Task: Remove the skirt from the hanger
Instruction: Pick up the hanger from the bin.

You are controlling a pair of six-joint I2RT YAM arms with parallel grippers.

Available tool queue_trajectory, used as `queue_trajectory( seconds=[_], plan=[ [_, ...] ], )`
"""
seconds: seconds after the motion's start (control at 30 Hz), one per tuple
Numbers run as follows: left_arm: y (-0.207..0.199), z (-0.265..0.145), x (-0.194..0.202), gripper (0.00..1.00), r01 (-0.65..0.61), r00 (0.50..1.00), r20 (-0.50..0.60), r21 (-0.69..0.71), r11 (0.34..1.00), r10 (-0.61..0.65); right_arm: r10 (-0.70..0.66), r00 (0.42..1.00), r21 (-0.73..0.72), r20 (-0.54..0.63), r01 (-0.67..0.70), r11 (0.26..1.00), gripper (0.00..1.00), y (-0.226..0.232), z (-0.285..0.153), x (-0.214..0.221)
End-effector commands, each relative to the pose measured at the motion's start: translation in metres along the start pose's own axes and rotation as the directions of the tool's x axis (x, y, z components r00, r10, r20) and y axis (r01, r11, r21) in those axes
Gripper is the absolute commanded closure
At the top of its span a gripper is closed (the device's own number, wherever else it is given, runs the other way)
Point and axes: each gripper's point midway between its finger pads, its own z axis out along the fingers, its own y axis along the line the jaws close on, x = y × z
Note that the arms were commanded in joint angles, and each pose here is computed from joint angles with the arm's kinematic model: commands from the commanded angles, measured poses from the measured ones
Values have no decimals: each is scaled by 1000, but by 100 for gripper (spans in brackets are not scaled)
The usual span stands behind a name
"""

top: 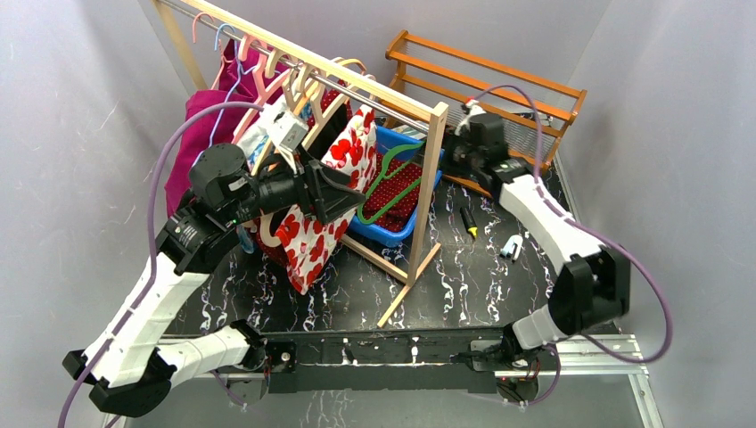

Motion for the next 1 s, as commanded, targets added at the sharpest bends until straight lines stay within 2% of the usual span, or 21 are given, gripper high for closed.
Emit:
queue_trajectory(
  seconds=[0.0,0.07,0.13,0.17,0.27,0.47,0.67,0.73,0.87,0.97],
  plan=[
    [-1,-14,5,40,32,999,17,-35,999,-31,108,974,57,197,-121,991,2,33,18,-38],
    [-5,-16,4,40,30,999,18,-16,999,-30,235,944,112,233,-266,957,2,18,31,-38],
    [-11,-20,0,40,22,999,27,2,1000,-22,307,917,146,255,-350,925,2,7,44,-34],
    [-14,-22,-3,40,13,999,36,13,1000,-14,348,901,146,258,-392,908,6,5,50,-32],
    [-23,-28,-15,40,-16,998,64,37,999,13,411,870,142,272,-459,877,18,0,68,-32],
    [-34,-36,-25,39,-40,994,100,66,997,33,523,799,159,298,-581,798,32,-15,102,-27],
    [-38,-43,-27,38,-57,992,116,69,996,49,604,740,172,295,-663,728,33,-22,133,-19],
    [-38,-44,-28,38,-60,991,119,68,996,52,624,731,155,277,-675,721,45,-20,142,-13],
    [-39,-47,-29,37,-63,991,121,62,996,55,673,680,104,290,-722,684,54,-14,134,-8],
    [-37,-46,-27,37,-64,992,116,56,996,58,713,616,38,333,-765,643,68,-14,118,-11]
  ],
)
